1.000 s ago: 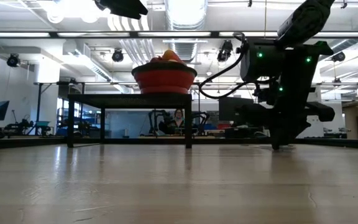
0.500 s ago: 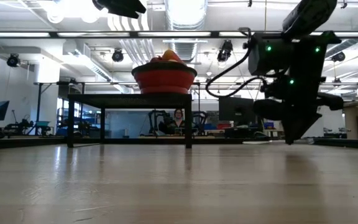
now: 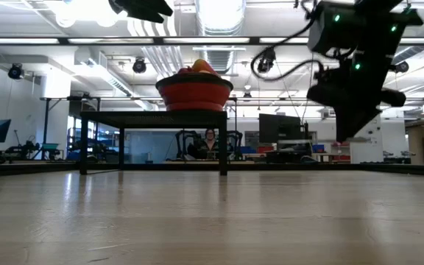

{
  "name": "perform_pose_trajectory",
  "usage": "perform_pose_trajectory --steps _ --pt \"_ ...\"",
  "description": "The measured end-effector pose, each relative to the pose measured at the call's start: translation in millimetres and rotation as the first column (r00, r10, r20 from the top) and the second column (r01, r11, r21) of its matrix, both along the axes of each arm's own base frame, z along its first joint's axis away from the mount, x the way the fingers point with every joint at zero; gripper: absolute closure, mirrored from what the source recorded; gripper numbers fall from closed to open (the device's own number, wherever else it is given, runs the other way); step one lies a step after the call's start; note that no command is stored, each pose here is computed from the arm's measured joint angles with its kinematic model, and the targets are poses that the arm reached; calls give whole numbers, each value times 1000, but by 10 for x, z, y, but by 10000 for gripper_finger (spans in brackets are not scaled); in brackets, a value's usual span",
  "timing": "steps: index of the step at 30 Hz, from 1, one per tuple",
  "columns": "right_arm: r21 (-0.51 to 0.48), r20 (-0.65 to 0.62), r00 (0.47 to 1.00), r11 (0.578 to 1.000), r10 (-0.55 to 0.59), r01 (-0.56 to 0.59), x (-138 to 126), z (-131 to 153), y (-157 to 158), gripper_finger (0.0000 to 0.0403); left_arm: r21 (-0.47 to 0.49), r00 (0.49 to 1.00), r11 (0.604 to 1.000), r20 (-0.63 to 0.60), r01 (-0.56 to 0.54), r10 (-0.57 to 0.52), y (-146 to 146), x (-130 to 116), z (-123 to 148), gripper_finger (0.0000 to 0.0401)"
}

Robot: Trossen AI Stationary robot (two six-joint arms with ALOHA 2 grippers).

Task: Pick & Place Fruit
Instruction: Put the blue table knife on the shelf

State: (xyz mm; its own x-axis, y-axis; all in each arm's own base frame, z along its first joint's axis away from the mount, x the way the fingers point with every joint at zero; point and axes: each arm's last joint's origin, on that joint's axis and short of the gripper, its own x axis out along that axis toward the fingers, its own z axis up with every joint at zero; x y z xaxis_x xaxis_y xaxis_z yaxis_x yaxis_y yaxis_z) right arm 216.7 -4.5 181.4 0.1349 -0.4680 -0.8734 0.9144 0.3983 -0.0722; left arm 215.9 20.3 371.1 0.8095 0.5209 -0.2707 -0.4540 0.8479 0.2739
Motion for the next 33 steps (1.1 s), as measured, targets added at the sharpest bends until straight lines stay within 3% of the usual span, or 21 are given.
perform_pose_trajectory --steps 8,18,27,33 --pt "-123 154 987 992 46 -27 -166 340 38 371 -47 999 999 34 -14 16 0 1 4 30" --pt "-257 321 911 950 258 -178 -188 692 54 371 -178 995 982 93 56 -40 -26 17 -2 30" --pt "-471 417 764 836 492 -281 -55 1016 72 371 -265 982 951 138 159 -126 -58 65 -8 30" --pt "-626 436 625 717 647 -307 70 1222 153 371 -227 944 932 240 281 -226 -88 165 -24 32"
